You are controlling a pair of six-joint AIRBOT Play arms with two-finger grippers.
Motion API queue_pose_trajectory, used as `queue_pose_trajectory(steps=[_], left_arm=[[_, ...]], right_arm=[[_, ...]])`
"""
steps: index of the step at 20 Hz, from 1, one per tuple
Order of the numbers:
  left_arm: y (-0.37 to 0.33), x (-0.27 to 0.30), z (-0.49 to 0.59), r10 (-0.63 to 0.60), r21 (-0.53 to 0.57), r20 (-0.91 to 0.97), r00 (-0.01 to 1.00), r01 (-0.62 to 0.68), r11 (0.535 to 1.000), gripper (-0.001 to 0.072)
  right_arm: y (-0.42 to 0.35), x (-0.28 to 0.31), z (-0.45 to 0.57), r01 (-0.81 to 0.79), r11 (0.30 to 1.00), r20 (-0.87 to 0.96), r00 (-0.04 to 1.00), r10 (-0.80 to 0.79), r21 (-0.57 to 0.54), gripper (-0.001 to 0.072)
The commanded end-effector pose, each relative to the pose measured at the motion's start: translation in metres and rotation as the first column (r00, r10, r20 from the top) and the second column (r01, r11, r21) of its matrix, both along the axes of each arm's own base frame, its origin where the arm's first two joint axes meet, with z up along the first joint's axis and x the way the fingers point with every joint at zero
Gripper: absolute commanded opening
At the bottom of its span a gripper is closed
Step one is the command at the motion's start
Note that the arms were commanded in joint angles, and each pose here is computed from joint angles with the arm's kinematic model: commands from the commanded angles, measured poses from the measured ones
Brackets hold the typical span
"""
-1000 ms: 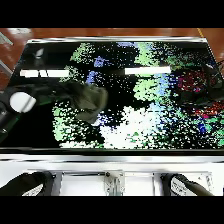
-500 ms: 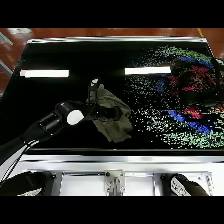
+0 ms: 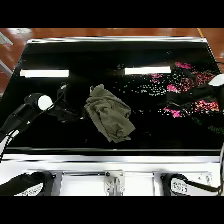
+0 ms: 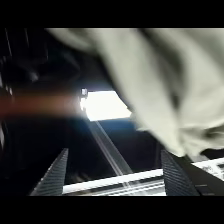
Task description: Fold the shirts.
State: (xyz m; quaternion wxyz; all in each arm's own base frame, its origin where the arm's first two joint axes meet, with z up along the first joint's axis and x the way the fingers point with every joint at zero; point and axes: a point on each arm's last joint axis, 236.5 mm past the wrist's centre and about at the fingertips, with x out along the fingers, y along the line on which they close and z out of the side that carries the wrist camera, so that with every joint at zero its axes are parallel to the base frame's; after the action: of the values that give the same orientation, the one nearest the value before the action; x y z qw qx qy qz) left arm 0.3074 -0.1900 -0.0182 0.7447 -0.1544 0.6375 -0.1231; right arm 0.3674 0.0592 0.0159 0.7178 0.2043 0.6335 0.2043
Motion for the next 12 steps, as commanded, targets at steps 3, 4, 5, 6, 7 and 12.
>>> queue_pose_trajectory(steps=[3,4,5,6,7,12], left_arm=[[-0.014,0.02,-0.044,0.166,-0.123,-0.028,0.986,-0.168,0.978,0.071],[-0.017,0.03,-0.051,0.199,-0.14,-0.019,0.98,-0.2,0.97,0.071],[-0.02,0.037,-0.058,0.233,-0.156,-0.026,0.972,-0.234,0.96,0.071],[-0.022,0.042,-0.067,0.259,-0.163,-0.04,0.965,-0.262,0.951,0.071],[-0.022,0.043,-0.076,0.274,-0.162,-0.053,0.96,-0.279,0.947,0.0709],[-0.026,0.062,-0.092,0.376,-0.205,-0.069,0.924,-0.382,0.901,0.0577]], right_arm=[[0.056,-0.012,-0.051,-0.16,0.982,-0.126,0.977,0.173,0.104,0.0685],[0.062,-0.015,-0.057,-0.177,0.978,-0.144,0.971,0.192,0.109,0.0685],[0.069,-0.02,-0.062,-0.197,0.974,-0.163,0.963,0.214,0.114,0.0686],[0.075,-0.024,-0.066,-0.215,0.969,-0.179,0.956,0.234,0.119,0.0685],[0.08,-0.027,-0.07,-0.23,0.965,-0.193,0.949,0.25,0.124,0.0685],[0.097,-0.039,-0.088,-0.272,0.952,-0.246,0.922,0.3,0.14,0.0686]])
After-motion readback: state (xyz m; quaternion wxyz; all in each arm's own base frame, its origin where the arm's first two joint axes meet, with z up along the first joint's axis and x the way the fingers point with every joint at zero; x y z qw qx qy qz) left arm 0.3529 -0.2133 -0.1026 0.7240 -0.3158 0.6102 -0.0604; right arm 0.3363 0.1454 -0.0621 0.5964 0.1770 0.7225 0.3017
